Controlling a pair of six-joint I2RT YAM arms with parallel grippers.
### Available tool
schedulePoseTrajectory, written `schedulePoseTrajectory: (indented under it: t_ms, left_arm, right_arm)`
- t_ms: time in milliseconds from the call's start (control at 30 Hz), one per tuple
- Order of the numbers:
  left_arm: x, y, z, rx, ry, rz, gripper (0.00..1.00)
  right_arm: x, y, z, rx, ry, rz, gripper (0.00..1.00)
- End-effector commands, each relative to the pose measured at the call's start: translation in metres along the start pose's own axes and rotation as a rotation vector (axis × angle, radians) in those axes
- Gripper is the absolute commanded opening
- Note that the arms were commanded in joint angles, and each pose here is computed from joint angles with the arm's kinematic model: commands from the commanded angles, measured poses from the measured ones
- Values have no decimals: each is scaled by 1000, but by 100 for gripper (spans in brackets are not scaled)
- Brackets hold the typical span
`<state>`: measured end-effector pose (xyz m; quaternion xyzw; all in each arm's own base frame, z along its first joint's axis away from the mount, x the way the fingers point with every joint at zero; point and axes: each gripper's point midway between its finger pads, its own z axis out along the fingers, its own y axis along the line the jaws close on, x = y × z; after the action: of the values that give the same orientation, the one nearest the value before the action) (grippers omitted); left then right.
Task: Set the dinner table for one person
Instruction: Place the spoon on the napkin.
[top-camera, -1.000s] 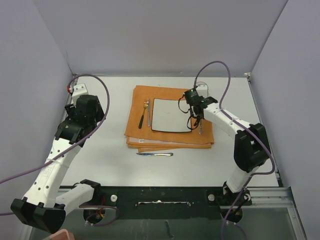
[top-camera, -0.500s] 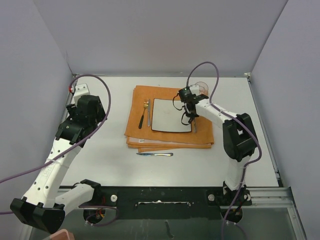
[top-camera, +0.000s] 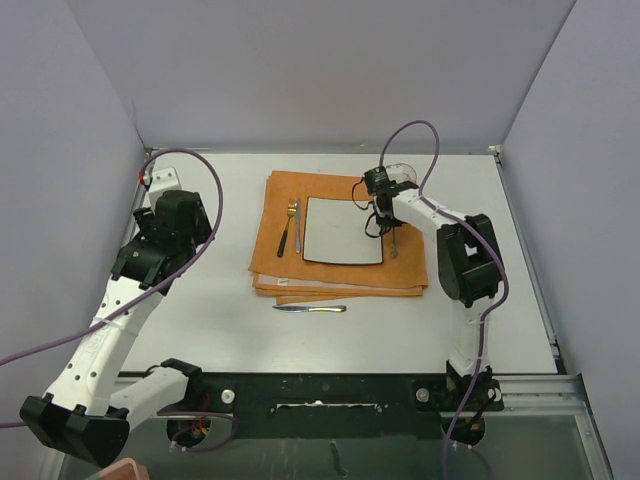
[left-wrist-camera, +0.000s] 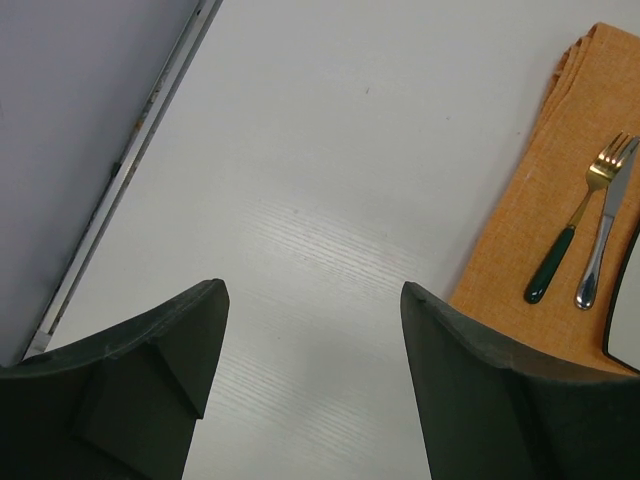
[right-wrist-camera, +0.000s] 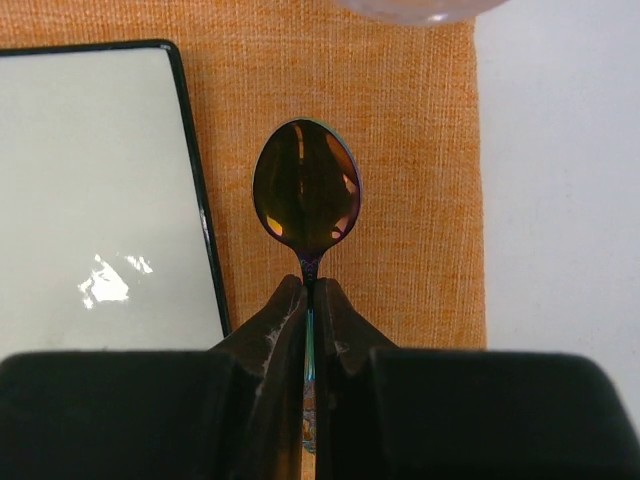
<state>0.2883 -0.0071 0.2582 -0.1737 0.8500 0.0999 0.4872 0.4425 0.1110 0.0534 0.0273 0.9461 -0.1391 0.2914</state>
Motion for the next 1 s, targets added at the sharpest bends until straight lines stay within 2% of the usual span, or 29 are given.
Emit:
schedulePoseTrajectory:
  t_ms: [0,400,800,833,867,933,967]
  left_arm:
    - [-21,2,-9,1,-70,-19,68]
    - [-22,5,-7,-19,-78,-1,68]
    - [-26,9,-10,-28,-89,-5,68]
    - [-27,10,-10,-29,-91,-5,68]
    - [-26,10,-10,-29,-91,-3,68]
    - [-26,11,-10,-30,-91,-4,68]
    - [-25,10,-10,-29,-91,-3,68]
  right_arm:
    - [-34,7,-2,-23,-76,29,0]
    - [-40,15,10,-35,-64,38,0]
    - [-19,9,26,5,-8,23,0]
    - [-19,9,26,3,-8,18,4]
    - [-22,8,23,6,-14,21,15]
    - [-33,9,10,-12,-50,39,52]
    - [-38,10,3,-21,-69,41,63]
